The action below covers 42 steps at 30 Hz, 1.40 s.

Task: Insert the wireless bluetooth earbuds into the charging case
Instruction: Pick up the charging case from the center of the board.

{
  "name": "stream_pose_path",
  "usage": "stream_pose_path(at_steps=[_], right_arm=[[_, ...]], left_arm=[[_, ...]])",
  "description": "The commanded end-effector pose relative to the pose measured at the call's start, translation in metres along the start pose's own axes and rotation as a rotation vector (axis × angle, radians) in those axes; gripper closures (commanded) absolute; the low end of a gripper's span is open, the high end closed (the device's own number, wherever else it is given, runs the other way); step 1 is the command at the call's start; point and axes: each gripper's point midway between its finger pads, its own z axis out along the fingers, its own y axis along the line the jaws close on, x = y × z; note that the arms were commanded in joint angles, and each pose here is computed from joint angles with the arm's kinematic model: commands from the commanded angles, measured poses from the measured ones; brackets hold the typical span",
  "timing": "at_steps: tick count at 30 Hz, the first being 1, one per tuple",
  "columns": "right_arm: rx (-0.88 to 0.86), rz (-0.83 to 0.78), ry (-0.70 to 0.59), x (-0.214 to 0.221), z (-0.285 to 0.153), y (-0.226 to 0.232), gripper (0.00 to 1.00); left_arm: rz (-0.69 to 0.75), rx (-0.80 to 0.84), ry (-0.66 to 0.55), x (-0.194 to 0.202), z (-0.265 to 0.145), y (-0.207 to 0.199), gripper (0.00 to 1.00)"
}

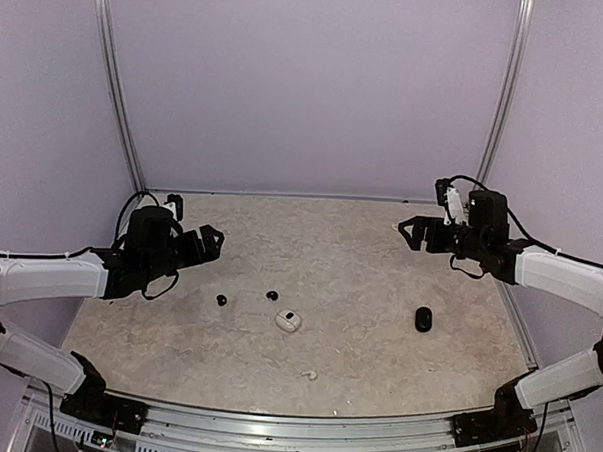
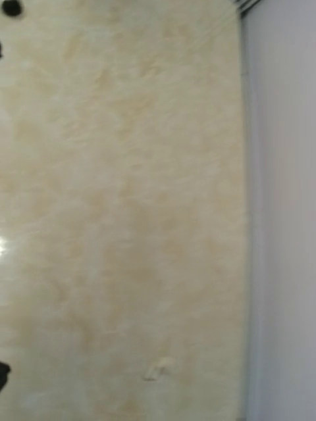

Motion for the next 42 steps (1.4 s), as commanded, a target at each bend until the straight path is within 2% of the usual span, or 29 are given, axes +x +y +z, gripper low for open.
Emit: stream_pose_path(at_steps=[1, 5, 9, 17, 24, 34, 42], right_arm=[[0.070, 0.037, 0.133, 0.030, -0.006, -0.005, 0.01], [0.044, 0.039, 0.225, 0.051, -0.007, 0.000, 0.01], [-0.078, 0.009, 0.328, 0.079, 0.000, 0.028, 0.05], [-0.336, -0.220, 0.500, 0.127, 0.018, 0.116, 0.12], [-0.457, -0.379, 0.585, 0.159, 0.036, 0.176, 0.19], [-0.539, -0.435, 0.634, 0.193, 0.059, 0.228, 0.24], [-0.465, -0.460, 0.684, 0.207, 0.086, 0.234, 0.31]], left_arm=[[-0.008, -0.007, -0.072, -0.009, -0.004, -0.003, 0.01], [0.025, 0.021, -0.071, -0.004, -0.008, -0.007, 0.01], [0.034, 0.046, -0.055, 0.004, -0.011, -0.008, 0.01], [0.016, 0.119, -0.047, 0.014, -0.023, -0.012, 0.01], [0.026, 0.157, -0.042, 0.016, -0.028, -0.017, 0.01], [0.018, 0.201, -0.046, 0.012, -0.030, -0.025, 0.01], [0.010, 0.203, -0.035, 0.016, -0.028, -0.025, 0.01]])
